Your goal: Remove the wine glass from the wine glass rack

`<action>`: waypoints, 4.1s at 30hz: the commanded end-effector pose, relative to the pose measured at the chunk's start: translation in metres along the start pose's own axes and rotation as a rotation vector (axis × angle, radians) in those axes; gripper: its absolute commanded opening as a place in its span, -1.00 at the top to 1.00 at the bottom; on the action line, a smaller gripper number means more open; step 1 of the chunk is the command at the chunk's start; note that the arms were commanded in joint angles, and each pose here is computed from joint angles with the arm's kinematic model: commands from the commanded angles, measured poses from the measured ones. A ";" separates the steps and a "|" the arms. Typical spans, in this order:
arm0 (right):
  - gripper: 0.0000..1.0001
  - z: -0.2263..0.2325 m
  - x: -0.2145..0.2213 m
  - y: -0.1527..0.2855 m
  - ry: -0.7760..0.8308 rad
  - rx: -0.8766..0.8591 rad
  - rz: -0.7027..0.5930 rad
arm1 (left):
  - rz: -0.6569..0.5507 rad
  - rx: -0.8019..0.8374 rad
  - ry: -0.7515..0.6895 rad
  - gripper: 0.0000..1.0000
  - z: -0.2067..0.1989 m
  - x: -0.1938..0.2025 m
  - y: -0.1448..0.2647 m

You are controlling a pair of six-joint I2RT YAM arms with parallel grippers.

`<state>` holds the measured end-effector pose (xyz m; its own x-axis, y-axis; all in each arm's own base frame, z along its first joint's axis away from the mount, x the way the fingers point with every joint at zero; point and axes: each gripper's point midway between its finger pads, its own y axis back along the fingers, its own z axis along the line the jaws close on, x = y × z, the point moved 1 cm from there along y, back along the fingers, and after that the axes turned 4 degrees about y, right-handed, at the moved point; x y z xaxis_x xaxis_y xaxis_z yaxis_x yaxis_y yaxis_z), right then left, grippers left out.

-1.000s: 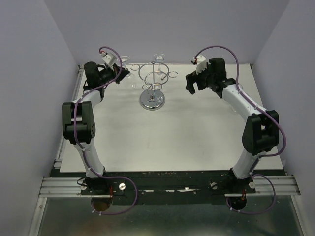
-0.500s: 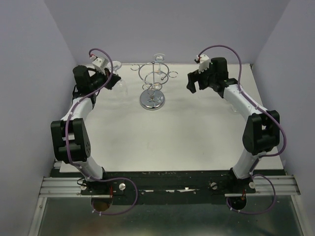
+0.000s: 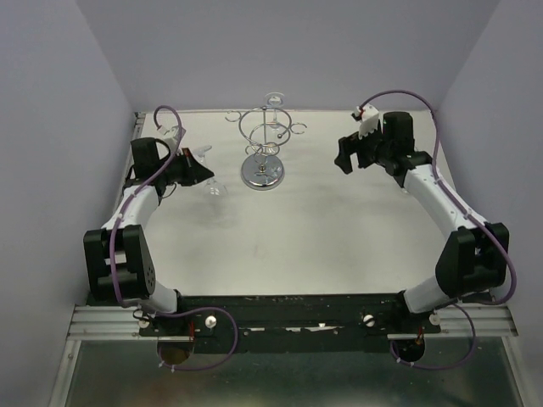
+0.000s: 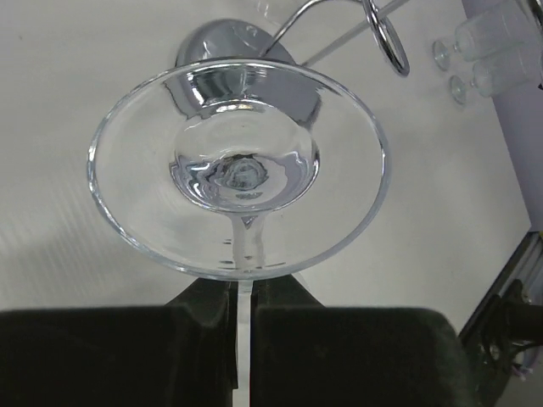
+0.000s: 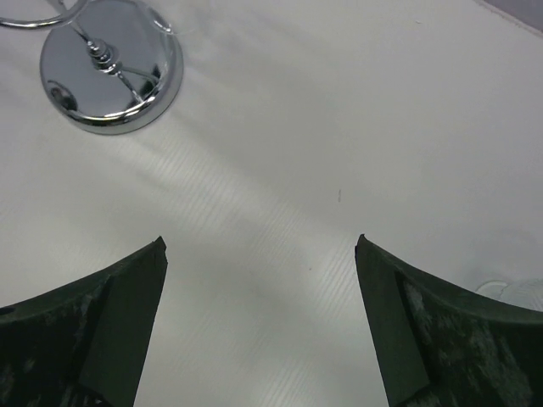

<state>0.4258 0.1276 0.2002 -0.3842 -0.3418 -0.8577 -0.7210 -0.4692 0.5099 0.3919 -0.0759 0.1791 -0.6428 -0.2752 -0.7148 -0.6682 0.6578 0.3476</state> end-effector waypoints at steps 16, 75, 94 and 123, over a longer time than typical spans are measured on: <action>-0.93 0.149 0.012 0.075 0.936 -0.291 -0.153 | 0.459 0.169 0.647 1.00 -0.016 0.101 0.003; -0.93 0.372 0.010 -0.028 1.469 -0.430 -0.633 | 0.391 0.188 1.314 1.00 -0.024 0.115 0.001; -0.81 0.370 0.015 -0.035 1.522 -0.433 -0.590 | 0.377 0.170 1.315 1.00 -0.020 0.120 0.001; -0.43 0.350 0.013 -0.040 1.431 -0.354 -0.500 | 0.315 0.150 1.153 -0.11 -0.021 0.118 0.007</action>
<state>0.2379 0.4310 0.1352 0.8695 -0.4181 -0.2629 -0.2981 -0.8688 0.3954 0.3050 -0.1195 0.1048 -0.7555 -0.5055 0.4167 -0.4236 0.8622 0.2778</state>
